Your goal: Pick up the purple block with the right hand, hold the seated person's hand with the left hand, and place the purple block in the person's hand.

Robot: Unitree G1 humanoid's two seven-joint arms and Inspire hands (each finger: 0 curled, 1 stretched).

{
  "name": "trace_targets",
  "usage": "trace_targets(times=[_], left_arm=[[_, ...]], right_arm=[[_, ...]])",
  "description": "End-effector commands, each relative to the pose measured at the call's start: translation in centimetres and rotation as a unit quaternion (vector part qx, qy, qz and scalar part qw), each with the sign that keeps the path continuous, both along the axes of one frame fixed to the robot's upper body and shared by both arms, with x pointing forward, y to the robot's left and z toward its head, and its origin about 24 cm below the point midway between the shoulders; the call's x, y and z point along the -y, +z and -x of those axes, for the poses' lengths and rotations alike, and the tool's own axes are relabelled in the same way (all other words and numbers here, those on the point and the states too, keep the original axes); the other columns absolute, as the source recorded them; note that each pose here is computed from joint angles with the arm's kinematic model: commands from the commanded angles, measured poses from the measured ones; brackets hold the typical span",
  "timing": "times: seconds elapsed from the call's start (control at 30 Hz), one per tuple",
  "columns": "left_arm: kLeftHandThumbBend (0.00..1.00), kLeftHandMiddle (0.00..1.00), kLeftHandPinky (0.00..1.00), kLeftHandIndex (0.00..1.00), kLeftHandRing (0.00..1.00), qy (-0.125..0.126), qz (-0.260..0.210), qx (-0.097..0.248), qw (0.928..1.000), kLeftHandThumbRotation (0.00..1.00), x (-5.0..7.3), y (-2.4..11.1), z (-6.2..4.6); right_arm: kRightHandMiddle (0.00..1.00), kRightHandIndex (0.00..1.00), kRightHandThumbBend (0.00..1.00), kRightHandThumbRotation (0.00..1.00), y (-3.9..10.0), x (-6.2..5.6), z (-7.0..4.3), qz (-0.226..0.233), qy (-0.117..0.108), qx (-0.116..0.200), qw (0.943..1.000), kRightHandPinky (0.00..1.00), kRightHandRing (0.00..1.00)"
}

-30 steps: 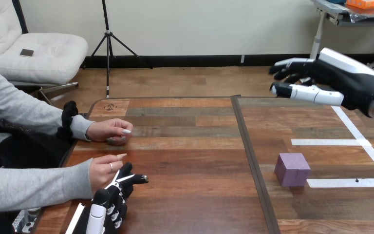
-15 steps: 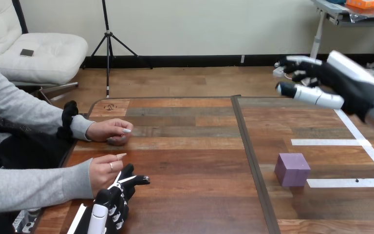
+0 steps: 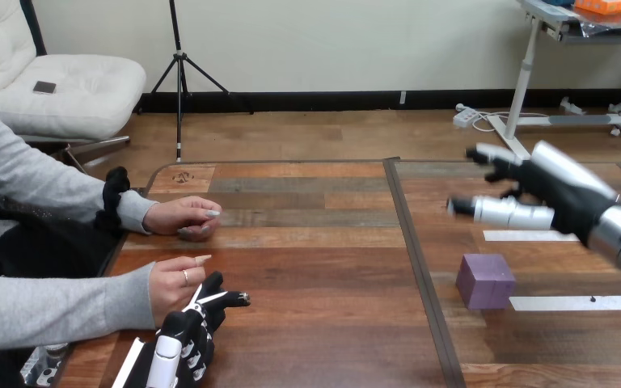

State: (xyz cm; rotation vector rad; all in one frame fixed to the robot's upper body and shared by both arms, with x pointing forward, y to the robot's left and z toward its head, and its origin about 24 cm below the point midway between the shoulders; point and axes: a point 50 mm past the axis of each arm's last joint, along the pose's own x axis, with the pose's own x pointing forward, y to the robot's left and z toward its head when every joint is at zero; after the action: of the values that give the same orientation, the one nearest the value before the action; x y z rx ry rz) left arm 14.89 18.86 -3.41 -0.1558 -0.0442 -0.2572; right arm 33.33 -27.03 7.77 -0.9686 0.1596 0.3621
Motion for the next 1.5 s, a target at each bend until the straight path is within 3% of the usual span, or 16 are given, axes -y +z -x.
trace_targets(times=[0.0,0.33,0.7,1.47], left_arm=[[0.59,0.99,1.00,0.69,1.00,-0.003,0.003,0.044,0.9990,1.00,0.3,1.4,-1.1],[0.63,0.99,1.00,0.69,1.00,-0.003,-0.002,0.040,0.9992,1.00,0.2,1.5,-0.9],[0.63,0.99,1.00,0.69,1.00,0.002,-0.004,0.038,0.9993,1.00,0.2,1.6,-0.8],[0.62,0.98,1.00,0.69,1.00,0.003,-0.002,0.039,0.9992,1.00,0.3,1.6,-0.8]], right_arm=[[1.00,0.99,0.99,0.71,2.5,-1.2,-2.2,0.000,0.008,0.044,0.9990,0.92,0.99],[1.00,1.00,1.00,0.64,0.8,-1.1,-2.3,0.005,-0.009,0.014,0.9998,0.96,1.00],[1.00,1.00,1.00,0.65,-0.7,-0.9,-2.3,0.024,-0.026,-0.015,0.9992,0.95,1.00],[1.00,1.00,1.00,0.56,-2.3,-0.4,-2.0,0.033,-0.049,-0.069,0.9958,0.92,1.00]])
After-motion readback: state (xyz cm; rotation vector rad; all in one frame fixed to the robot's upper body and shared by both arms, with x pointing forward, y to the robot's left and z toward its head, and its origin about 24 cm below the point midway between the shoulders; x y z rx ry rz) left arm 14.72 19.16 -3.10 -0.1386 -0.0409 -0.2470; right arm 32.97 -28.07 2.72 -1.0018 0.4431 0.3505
